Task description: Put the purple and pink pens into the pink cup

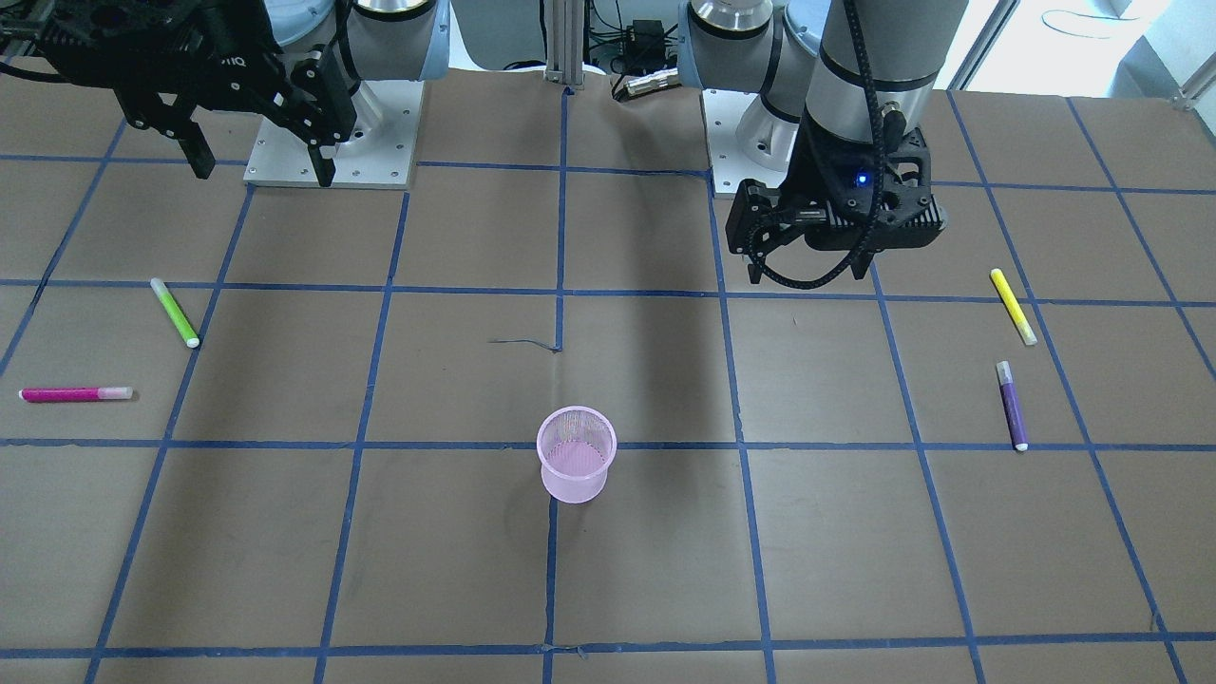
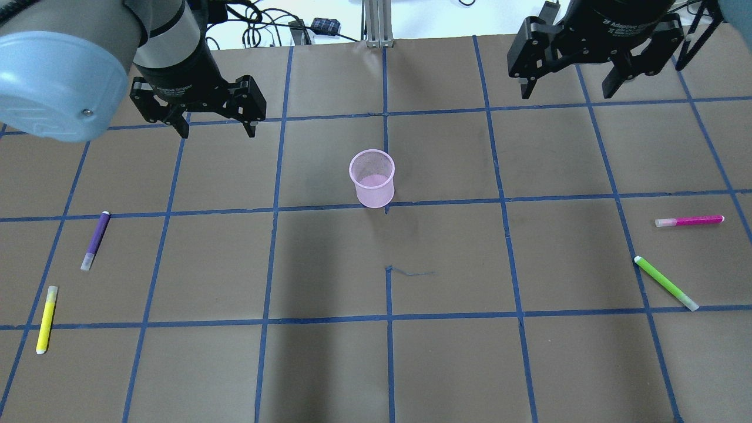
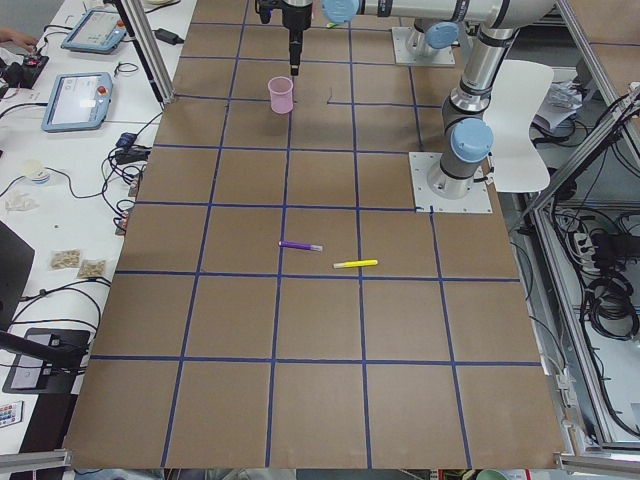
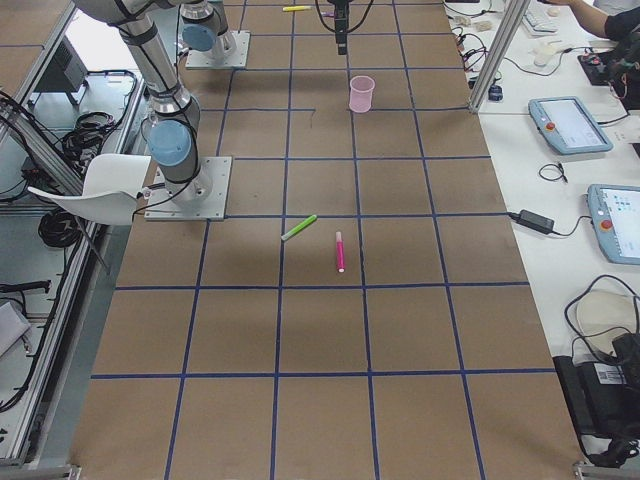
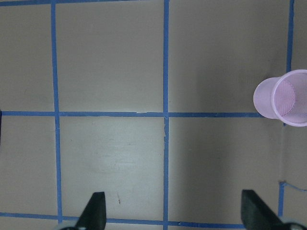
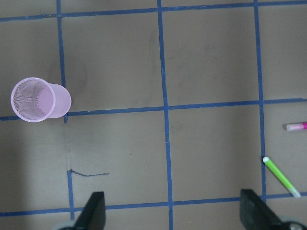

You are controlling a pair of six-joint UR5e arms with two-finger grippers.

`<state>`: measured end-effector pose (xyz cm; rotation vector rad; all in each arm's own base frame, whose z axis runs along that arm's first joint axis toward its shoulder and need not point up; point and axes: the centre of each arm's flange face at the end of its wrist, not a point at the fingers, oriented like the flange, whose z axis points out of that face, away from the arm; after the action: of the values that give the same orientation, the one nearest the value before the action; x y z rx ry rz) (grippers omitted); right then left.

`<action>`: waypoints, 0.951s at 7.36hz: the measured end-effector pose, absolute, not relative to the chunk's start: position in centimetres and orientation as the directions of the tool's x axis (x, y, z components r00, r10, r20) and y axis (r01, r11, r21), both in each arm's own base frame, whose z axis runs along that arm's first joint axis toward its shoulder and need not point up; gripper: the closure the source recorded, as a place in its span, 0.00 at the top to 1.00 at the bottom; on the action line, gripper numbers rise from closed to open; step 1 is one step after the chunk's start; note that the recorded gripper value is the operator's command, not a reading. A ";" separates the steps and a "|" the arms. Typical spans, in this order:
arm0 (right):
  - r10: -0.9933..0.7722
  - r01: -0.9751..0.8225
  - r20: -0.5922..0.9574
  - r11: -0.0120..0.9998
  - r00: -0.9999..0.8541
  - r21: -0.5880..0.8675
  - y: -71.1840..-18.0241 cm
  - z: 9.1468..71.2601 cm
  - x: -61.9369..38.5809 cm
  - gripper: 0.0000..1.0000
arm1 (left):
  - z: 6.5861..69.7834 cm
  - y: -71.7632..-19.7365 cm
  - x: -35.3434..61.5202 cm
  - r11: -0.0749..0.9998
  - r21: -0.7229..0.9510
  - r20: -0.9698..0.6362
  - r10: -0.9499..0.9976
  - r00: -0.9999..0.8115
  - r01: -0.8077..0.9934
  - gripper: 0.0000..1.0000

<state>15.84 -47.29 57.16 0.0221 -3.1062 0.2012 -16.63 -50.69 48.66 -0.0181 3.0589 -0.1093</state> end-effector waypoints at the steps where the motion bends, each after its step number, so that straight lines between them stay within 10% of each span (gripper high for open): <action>1: -0.130 -0.135 0.046 0.983 -0.990 -0.126 -47.5 57.0 15.7 1.00 | 48.7 -50.6 -16.6 0.997 -0.073 -0.080 -0.015 -0.997 -0.009 1.00; 7: -0.488 -0.490 0.063 0.872 -0.870 -0.011 -49.7 53.4 2.0 1.00 | 49.3 -50.3 -16.8 0.997 -0.083 -0.073 -0.013 -0.997 -0.007 1.00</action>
<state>2.04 -49.72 53.38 0.7804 -2.9832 0.0410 -16.81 -50.30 49.27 -0.0159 3.0656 -0.1273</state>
